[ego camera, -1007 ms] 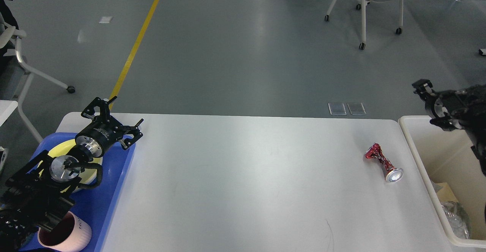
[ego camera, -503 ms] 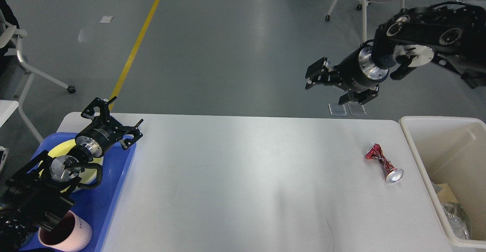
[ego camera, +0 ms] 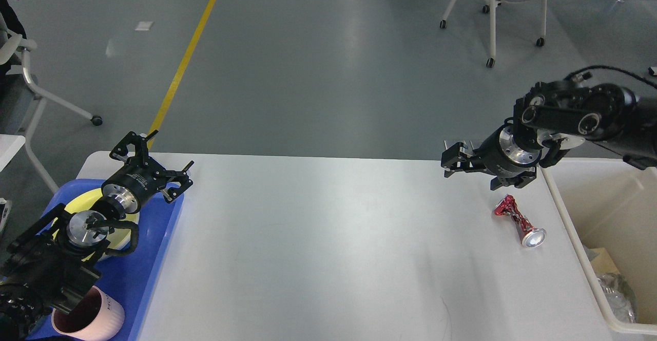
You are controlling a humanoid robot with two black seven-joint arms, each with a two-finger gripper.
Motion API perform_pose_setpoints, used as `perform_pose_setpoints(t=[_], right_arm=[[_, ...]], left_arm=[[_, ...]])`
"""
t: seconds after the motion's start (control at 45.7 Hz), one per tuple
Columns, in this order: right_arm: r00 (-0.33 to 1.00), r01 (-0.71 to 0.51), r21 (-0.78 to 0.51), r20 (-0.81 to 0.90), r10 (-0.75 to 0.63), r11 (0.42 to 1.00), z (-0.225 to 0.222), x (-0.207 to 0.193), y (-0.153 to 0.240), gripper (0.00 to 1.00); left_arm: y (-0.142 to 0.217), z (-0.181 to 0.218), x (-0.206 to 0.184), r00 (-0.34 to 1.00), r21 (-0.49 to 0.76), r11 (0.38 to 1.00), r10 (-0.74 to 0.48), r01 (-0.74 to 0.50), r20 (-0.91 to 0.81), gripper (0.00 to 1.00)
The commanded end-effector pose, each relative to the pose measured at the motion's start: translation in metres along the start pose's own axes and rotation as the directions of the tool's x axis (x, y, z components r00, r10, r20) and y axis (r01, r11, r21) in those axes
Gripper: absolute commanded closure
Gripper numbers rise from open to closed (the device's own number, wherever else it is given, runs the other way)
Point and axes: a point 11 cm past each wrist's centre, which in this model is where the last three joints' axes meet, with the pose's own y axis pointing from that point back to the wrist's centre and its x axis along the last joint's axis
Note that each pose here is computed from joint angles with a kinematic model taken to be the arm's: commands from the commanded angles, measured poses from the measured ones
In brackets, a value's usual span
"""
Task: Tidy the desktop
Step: 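Lower the right gripper to the red can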
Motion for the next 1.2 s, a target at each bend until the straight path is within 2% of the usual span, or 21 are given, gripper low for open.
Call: perform_pose_setpoints(t=[0.0, 0.153, 0.438, 0.613, 1.182], right_arm=[[0.997, -0.076, -0.049, -0.01, 0.076, 0.996, 0.036, -0.007, -0.029, 0.0], [0.985, -0.174, -0.109, -0.001, 0.175, 0.979, 0.079, -0.003, -0.049, 0.0], [0.978, -0.207, -0.097, -0.019, 0.207, 0.973, 0.118, -0.029, -0.077, 0.0], [0.973, -0.226, -0.065, -0.055, 0.223, 0.972, 0.13, -0.047, -0.09, 0.0], [0.98, -0.2, -0.132, -0.045, 0.196, 0.971, 0.163, -0.076, -0.106, 0.0]], left_arm=[[0.0, 0.0, 0.0, 1.0, 0.0, 1.0, 0.0, 0.0, 0.0, 0.0], [0.0, 0.0, 0.0, 1.0, 0.0, 1.0, 0.0, 0.0, 0.0, 0.0], [0.0, 0.0, 0.0, 1.0, 0.0, 1.0, 0.0, 0.0, 0.0, 0.0], [0.0, 0.0, 0.0, 1.0, 0.0, 1.0, 0.0, 0.0, 0.0, 0.0], [0.0, 0.0, 0.0, 1.0, 0.0, 1.0, 0.0, 0.0, 0.0, 0.0]])
